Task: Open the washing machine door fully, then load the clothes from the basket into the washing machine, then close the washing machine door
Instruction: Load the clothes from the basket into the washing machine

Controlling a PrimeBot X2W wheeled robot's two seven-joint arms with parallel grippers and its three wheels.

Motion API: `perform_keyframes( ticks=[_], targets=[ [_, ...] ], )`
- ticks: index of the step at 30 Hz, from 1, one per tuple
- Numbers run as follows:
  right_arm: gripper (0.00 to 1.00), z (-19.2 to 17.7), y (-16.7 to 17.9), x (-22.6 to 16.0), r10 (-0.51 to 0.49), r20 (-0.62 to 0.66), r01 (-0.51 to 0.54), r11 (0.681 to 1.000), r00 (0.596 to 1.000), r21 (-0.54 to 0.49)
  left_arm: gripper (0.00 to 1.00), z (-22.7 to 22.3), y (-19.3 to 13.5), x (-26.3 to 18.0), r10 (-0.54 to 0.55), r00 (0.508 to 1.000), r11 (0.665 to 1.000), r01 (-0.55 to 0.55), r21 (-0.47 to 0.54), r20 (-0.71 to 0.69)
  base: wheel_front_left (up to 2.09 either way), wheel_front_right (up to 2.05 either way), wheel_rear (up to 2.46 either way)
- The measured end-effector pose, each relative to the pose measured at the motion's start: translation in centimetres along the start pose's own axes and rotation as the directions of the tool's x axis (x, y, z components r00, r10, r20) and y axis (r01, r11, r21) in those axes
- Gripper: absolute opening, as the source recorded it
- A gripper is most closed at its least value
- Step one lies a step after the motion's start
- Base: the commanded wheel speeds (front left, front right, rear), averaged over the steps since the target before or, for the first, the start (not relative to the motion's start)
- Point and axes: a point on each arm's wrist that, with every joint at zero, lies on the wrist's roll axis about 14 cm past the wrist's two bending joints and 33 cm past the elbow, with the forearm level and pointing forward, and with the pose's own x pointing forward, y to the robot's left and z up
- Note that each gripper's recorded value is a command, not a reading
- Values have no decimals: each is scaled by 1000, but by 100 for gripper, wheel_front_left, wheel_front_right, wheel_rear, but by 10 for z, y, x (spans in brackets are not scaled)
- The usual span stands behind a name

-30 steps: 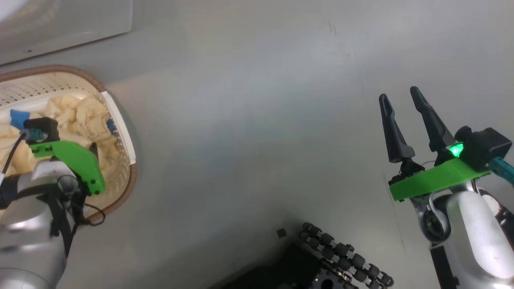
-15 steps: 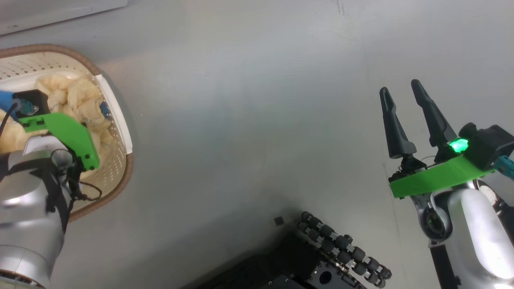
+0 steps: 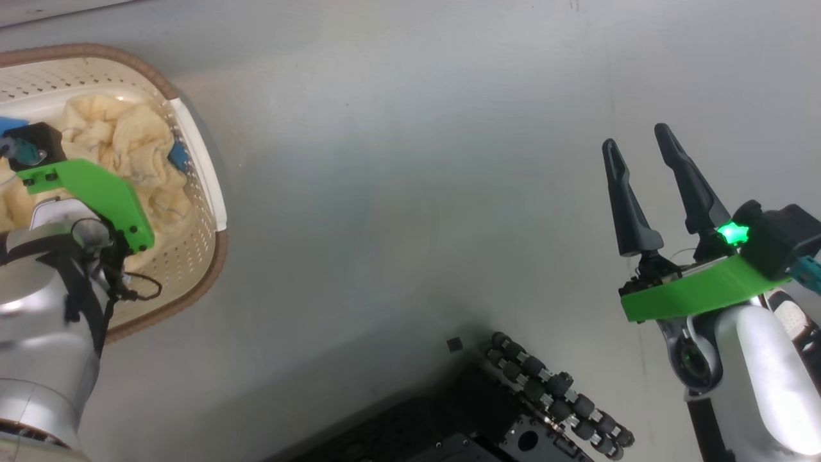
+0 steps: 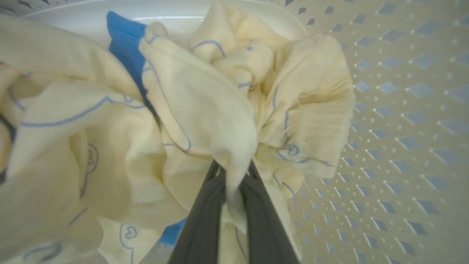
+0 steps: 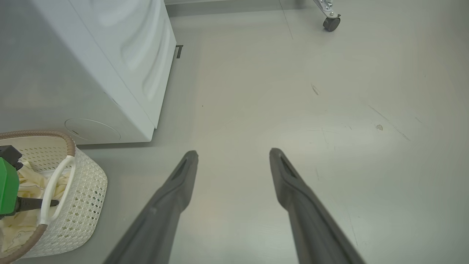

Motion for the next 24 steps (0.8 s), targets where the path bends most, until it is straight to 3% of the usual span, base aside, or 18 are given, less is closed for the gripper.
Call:
perform_keyframes(
  ticks=[9, 24],
  targets=[
    [100, 6, 3, 2, 9, 18, -9, 1000, 1000, 7, 0, 6, -1, -5, -14, 1000, 1000, 14, -9, 22, 0, 0, 0],
    [100, 59, 12, 5, 51, 157, -55, 998, 986, 21, 0, 30, -21, -52, -61, 981, 998, 61, 9, 185, 0, 0, 0]
  ],
)
